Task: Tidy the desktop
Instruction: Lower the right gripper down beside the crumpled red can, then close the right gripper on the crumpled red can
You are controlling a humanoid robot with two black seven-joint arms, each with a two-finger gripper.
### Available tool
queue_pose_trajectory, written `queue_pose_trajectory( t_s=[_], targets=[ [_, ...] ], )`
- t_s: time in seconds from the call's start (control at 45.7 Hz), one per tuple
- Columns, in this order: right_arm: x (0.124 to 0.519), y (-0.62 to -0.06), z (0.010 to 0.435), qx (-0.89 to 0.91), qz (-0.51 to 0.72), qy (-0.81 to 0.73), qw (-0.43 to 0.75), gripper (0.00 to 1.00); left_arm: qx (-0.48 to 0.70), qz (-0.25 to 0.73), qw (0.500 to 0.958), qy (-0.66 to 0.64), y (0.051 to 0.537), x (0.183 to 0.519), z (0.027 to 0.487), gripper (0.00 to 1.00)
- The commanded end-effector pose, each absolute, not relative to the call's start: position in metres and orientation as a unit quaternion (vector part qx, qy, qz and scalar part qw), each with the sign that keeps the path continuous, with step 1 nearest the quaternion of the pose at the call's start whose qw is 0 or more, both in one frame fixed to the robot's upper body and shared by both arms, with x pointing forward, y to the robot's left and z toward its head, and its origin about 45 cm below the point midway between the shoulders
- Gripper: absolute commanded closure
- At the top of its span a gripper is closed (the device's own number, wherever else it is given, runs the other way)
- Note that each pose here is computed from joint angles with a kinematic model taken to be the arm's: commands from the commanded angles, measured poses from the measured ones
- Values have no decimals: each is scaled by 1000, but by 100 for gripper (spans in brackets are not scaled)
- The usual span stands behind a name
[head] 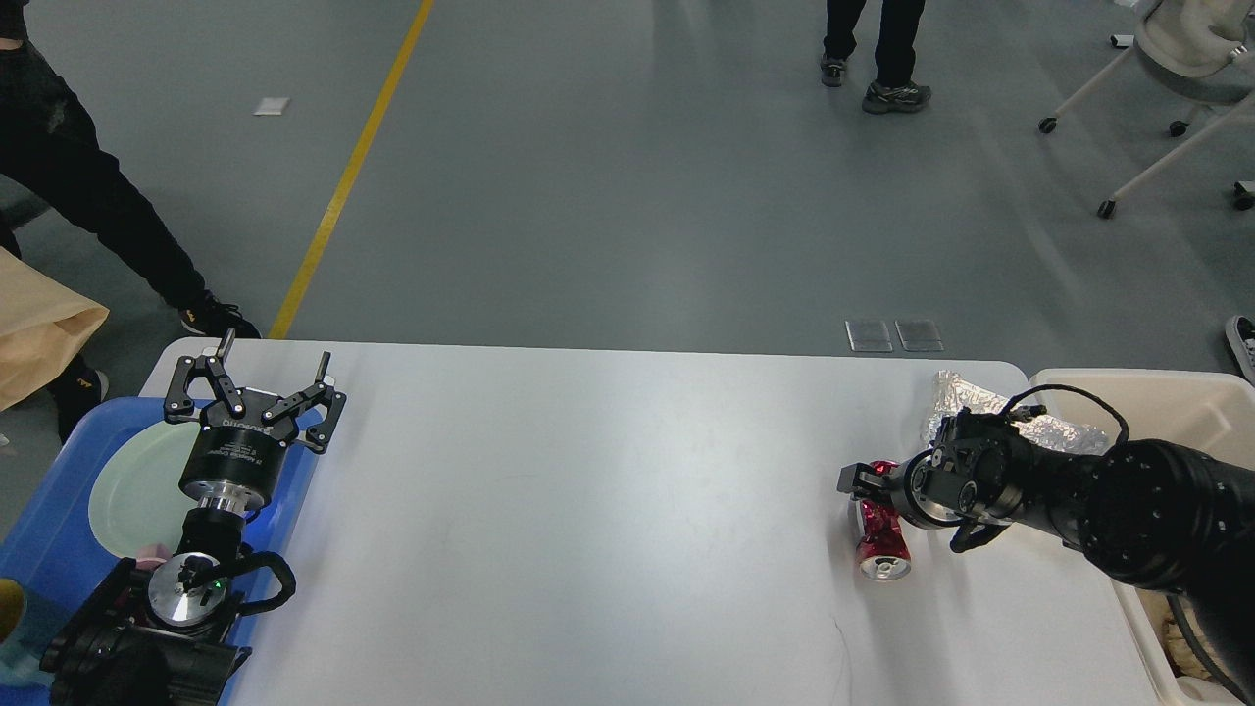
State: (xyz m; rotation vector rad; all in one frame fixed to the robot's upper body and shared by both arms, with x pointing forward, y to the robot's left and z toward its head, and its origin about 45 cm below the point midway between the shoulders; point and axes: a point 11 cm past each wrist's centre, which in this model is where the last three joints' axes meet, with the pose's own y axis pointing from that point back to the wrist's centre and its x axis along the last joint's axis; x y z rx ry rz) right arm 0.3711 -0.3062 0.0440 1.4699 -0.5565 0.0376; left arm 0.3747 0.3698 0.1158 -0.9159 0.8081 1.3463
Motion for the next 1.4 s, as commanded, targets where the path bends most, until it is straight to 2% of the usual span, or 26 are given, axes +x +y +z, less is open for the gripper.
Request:
queue_pose_trajectory(
  t_s=[0.0,0.066,0.131,0.328,0.372,0.46,0.547,0.613,0.657,0.876,1.073,1.204,1.38],
  targets=[
    [372,-301,42,666,16,-265,697,0,-397,584,615,351,370,375,116,4],
    [371,-299,41,669,12,-269,693,0,-397,584,615,351,370,375,116,4],
    [372,-297,41,671,11,-275,688,6,-398,584,614,350,370,375,116,4],
    [370,-299,38,667,14,-287,688,12,-397,584,615,351,370,375,116,4],
    [370,-299,37,667,11,-288,687,21,-397,584,615,351,370,375,116,4],
    [364,-301,33,667,4,-286,688,45,-398,584,614,350,370,375,116,4],
    [362,-301,31,667,-1,-287,687,73,-397,584,615,351,370,375,116,4],
    [364,-295,33,674,-7,-292,678,84,-397,584,615,351,370,375,116,4],
    [365,-293,34,678,-10,-293,674,99,-397,584,615,351,370,375,116,4],
    [357,-295,33,662,-26,-280,695,100,-397,584,615,351,370,375,116,4],
    [361,-299,52,665,-32,-271,695,100,-397,584,615,351,370,375,116,4],
    [360,-293,77,674,-45,-244,696,100,-397,584,615,351,369,375,116,4],
    [368,-288,132,697,-61,-206,684,100,-397,584,615,351,370,375,116,4]
  ],
)
